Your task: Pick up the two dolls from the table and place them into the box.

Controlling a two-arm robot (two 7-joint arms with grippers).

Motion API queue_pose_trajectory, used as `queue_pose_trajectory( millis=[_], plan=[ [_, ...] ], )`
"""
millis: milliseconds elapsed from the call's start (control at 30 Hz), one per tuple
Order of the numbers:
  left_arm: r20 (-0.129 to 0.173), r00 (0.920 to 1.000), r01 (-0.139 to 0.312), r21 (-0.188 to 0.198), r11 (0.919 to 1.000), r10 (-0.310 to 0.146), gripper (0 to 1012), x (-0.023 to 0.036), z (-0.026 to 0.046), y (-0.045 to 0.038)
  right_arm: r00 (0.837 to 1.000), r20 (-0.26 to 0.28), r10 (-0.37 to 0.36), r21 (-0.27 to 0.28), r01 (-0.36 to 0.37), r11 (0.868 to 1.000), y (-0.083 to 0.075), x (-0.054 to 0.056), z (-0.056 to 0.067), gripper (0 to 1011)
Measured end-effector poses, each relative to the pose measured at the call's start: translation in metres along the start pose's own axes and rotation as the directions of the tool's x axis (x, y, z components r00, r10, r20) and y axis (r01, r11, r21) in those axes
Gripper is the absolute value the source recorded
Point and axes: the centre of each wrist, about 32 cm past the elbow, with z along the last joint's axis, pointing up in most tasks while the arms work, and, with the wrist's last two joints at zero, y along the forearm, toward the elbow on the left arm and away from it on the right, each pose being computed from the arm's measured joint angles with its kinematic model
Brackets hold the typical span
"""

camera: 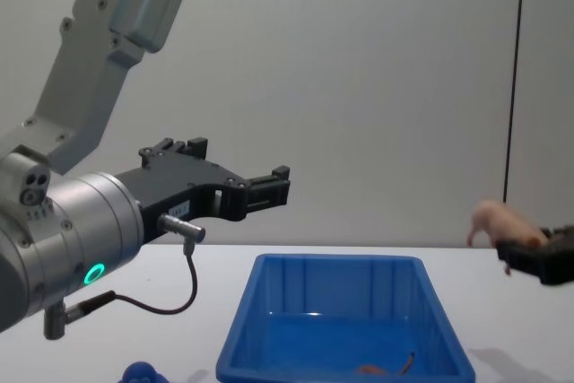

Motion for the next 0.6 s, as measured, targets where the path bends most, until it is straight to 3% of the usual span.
queue_pose_trajectory(
  millis=[300,600],
  plan=[
    [0.000,1.0000,0.000,0.000,1.0000,0.000,1003,0.0000,0.0000,0.0000,0.997,0.002,0.074,0.051,-0.074,0.996,0.008,-0.005,0.019,371],
    [0.000,1.0000,0.000,0.000,1.0000,0.000,1003,0.0000,0.0000,0.0000,0.990,0.011,0.144,0.019,-0.144,0.989,0.020,-0.018,0.025,371]
  ],
)
